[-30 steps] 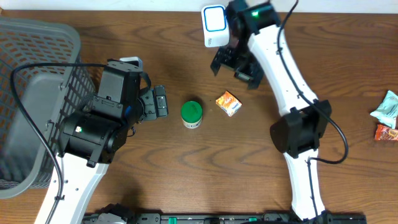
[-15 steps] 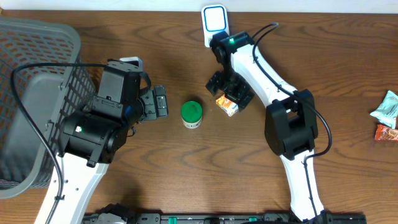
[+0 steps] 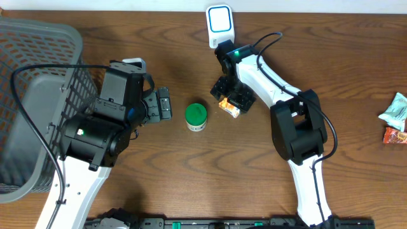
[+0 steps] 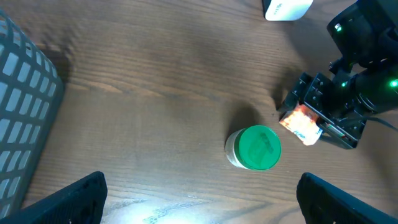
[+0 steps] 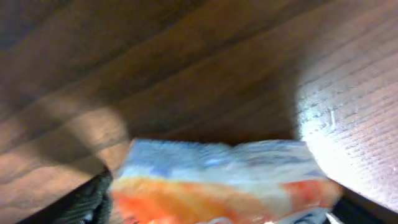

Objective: Scan the item barcode
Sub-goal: 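Grasp the orange Kleenex pack with the right gripper and lift it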

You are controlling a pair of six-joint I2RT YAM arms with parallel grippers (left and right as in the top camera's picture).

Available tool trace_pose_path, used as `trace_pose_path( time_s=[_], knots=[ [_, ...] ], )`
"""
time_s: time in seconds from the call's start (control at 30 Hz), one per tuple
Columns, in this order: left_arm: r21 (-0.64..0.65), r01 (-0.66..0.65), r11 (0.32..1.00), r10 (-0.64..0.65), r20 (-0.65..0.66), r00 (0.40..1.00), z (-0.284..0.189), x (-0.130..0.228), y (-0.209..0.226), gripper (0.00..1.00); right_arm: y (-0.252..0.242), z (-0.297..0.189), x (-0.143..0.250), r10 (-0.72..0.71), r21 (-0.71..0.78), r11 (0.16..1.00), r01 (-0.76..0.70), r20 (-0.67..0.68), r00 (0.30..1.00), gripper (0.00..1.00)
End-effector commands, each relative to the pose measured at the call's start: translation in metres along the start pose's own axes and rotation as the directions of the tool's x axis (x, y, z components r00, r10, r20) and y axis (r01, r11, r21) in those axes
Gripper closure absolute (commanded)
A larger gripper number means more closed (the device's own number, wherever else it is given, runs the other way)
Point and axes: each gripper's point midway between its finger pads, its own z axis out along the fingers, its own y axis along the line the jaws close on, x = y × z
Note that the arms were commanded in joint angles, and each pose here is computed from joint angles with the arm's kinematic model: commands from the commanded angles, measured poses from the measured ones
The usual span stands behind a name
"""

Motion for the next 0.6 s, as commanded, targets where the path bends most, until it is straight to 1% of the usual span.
trace_pose_path(
  time_s=[0.0,0.13,0.23,0.3,0.57],
  knots=[
    [-0.015,-0.005,1.0,0.005,0.007,1.0,0.0,-0.003,0.003,0.02,-0.022,0.022,-0.008,-0.015,0.099,0.995,0.013,0.025,1.0,0.21],
    [-0.015,-0.005,1.0,0.005,0.007,1.0,0.0,-0.003,0.003,0.02,-0.023,0.021,-0.008,-0.031,0.102,0.994,0.028,0.027,0.999,0.23],
    [-0.015,-0.005,1.0,0.005,0.007,1.0,0.0,-0.003,0.003,0.02,-0.023,0.021,-0.009,-0.071,0.101,0.993,0.068,0.023,0.997,0.29],
    [-0.015,-0.005,1.0,0.005,0.007,1.0,0.0,-0.003,0.003,0.02,-0.024,0.021,-0.011,-0.096,0.101,0.99,0.094,0.02,0.995,0.35],
    [-0.015,-0.005,1.0,0.005,0.007,1.0,0.0,-0.003,0.003,0.02,-0.029,0.011,-0.026,-0.182,0.081,0.98,0.181,0.002,0.983,0.37]
  ],
)
